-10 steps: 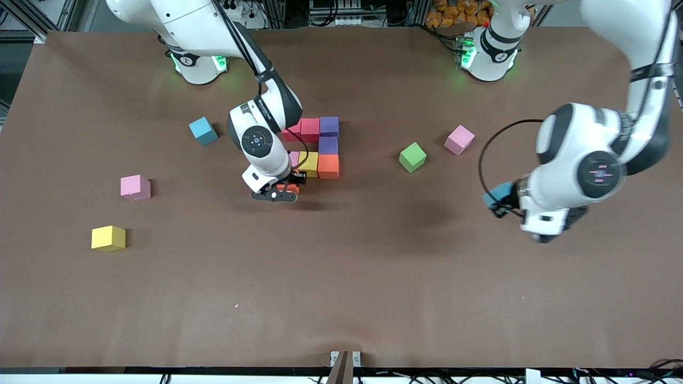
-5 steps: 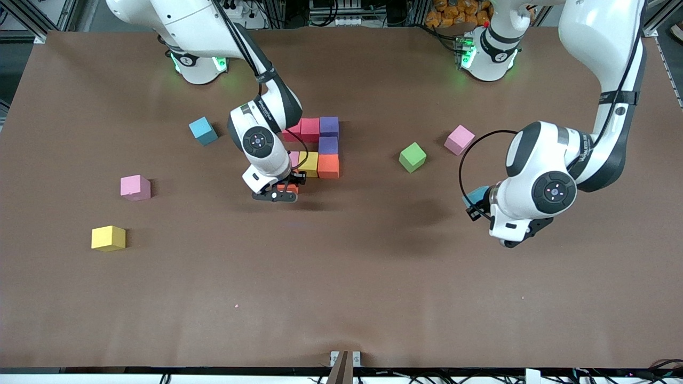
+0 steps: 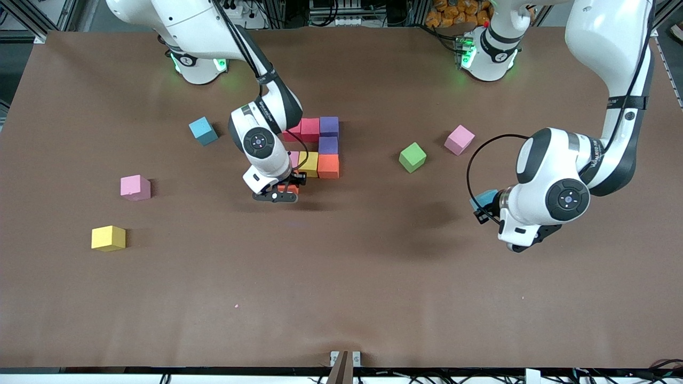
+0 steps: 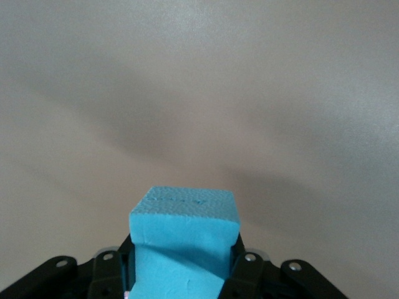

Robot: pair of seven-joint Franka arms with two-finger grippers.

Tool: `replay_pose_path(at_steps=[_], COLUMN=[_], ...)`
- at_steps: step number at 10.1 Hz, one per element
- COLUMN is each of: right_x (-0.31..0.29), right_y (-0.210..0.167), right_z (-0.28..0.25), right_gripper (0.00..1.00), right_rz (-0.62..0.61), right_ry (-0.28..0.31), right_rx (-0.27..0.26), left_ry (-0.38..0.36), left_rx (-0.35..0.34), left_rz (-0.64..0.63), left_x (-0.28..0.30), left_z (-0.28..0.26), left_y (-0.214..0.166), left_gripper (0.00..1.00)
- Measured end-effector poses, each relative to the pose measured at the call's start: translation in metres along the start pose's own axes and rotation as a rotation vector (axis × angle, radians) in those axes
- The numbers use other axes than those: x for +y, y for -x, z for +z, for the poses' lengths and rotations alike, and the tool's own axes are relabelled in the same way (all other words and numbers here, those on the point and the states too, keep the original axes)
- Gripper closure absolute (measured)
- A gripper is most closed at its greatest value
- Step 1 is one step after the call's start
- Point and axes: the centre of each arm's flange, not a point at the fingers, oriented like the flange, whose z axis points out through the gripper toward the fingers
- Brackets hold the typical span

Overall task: Form number 2 with 11 blocks
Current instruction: 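Lower the orange cube beside pink while the left gripper brings cyan back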

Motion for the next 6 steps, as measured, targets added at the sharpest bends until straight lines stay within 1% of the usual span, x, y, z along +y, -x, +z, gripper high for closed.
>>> replay_pose_path(at_steps=[2,3,4,6], right_x=[0.000,-0.001,-0.004,-0.011], right_y=[0.000,-0.001,-0.003,-0.007], right_z=[0.002,0.000,-0.004,-0.017], right_gripper=[0.12,0.04,0.01,0.00], right_rz=[0.000,0.000,-0.002,-0.008], right_ry=[0.002,-0.001,-0.007,-0.023], right_rx=[-0.002,0.002,0.009,0.027], left_ry=[-0.001,-0.002,-0.004,-0.007], left_rx=[0.000,-0.001,-0.004,-0.009], left_rz=[0.001,0.000,0.002,0.004], left_x=[0.000,0.000,0.000,0.000], left_z=[0.000,0.001,0.004,0.007], left_y=[0.000,-0.001,-0.001,-0.003], left_gripper=[0.44,0.44,0.44,0.44])
